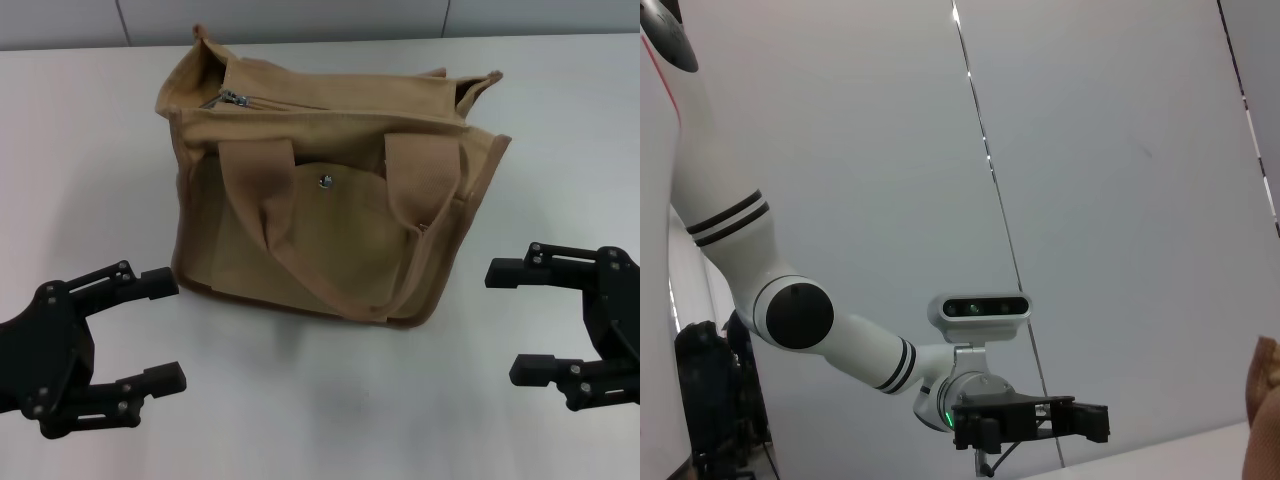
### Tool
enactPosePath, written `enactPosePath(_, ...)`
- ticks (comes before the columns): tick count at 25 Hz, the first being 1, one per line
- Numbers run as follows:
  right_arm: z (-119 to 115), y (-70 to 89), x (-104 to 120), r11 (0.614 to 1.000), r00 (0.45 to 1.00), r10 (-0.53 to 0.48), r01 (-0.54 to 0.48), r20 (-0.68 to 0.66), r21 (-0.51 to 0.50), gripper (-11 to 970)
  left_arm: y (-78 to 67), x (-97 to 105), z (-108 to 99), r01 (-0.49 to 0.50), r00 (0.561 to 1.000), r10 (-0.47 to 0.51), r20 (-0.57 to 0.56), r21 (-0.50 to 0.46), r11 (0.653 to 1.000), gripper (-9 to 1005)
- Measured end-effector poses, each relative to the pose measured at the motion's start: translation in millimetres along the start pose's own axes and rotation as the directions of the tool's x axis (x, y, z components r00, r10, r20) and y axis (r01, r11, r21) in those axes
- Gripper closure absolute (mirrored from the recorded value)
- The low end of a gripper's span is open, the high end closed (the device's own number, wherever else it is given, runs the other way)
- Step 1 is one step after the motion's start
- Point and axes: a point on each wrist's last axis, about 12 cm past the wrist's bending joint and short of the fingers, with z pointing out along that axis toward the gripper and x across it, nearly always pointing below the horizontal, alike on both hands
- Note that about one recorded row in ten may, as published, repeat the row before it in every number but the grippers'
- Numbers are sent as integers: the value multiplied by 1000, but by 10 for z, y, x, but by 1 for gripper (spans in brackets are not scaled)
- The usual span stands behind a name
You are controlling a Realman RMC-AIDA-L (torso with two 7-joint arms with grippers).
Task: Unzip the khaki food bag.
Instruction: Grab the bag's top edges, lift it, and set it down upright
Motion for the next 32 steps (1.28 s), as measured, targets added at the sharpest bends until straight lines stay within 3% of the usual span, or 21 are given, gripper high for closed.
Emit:
enactPosePath(15,-13,29,28,1000,1000,4,-4,4,7,167,18,13,84,33,999,-33,3,14,999,143)
enactPosePath(18,-16,28,28,1000,1000,2,-2,6,10,167,79,55,140,21,1000,-20,15,-58,998,143)
enactPosePath(19,-16,28,28,1000,1000,1,-1,8,10,167,148,97,178,14,1000,-10,29,-147,989,143)
enactPosePath(20,-16,28,28,1000,1000,1,-1,8,10,166,148,97,178,14,1000,-10,29,-147,989,143)
enactPosePath(22,-17,28,26,1000,1000,-2,2,10,11,166,228,152,236,4,999,6,39,-243,970,143)
enactPosePath(23,-16,27,25,1000,1000,-3,3,10,12,166,228,152,236,4,999,6,39,-243,970,144)
enactPosePath(24,-16,27,25,1000,1000,-3,3,10,12,166,312,202,308,-21,999,32,29,-316,948,146)
enactPosePath(32,-4,53,60,1000,1000,2,-2,19,19,166,458,249,368,-50,998,63,17,-412,910,151)
